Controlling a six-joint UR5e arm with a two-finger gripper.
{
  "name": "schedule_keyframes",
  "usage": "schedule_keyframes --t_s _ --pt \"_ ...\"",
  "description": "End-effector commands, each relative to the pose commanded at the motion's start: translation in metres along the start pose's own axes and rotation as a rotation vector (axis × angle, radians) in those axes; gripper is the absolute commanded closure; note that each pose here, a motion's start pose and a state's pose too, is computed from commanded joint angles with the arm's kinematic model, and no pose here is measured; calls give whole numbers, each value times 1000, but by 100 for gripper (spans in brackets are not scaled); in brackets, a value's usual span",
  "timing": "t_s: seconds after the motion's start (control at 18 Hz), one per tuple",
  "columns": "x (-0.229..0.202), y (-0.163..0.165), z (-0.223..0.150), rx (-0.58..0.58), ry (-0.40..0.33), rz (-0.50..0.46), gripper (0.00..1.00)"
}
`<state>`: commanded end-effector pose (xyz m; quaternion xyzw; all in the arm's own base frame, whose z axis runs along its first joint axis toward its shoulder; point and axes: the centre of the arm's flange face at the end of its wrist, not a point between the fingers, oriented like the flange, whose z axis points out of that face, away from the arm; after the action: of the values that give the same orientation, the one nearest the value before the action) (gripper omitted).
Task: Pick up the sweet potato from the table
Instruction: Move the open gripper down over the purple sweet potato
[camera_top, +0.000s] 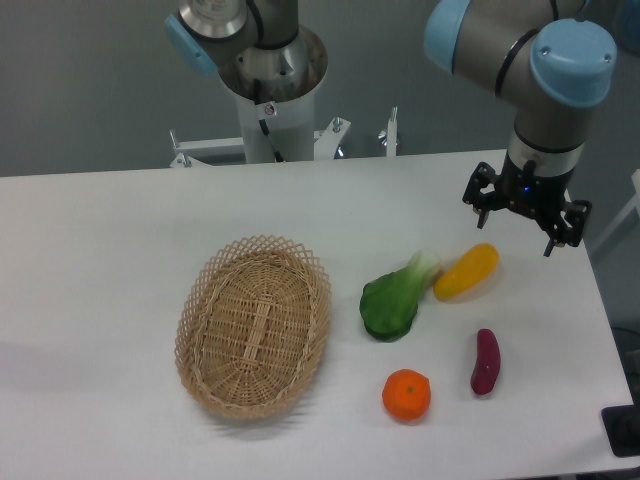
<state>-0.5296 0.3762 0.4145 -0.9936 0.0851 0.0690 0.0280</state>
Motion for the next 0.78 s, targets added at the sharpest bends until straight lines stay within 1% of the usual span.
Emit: schedule_keyframes --t_s 0.33,0.5,0.67,0.78 --pt "0 -2 9 10 12 -17 0" --pt "0 -4 16 7 21 -68 0" --pt "-8 -8 28 19 -10 -87 0" --pt "-13 -10 40 28 -17 -137 0"
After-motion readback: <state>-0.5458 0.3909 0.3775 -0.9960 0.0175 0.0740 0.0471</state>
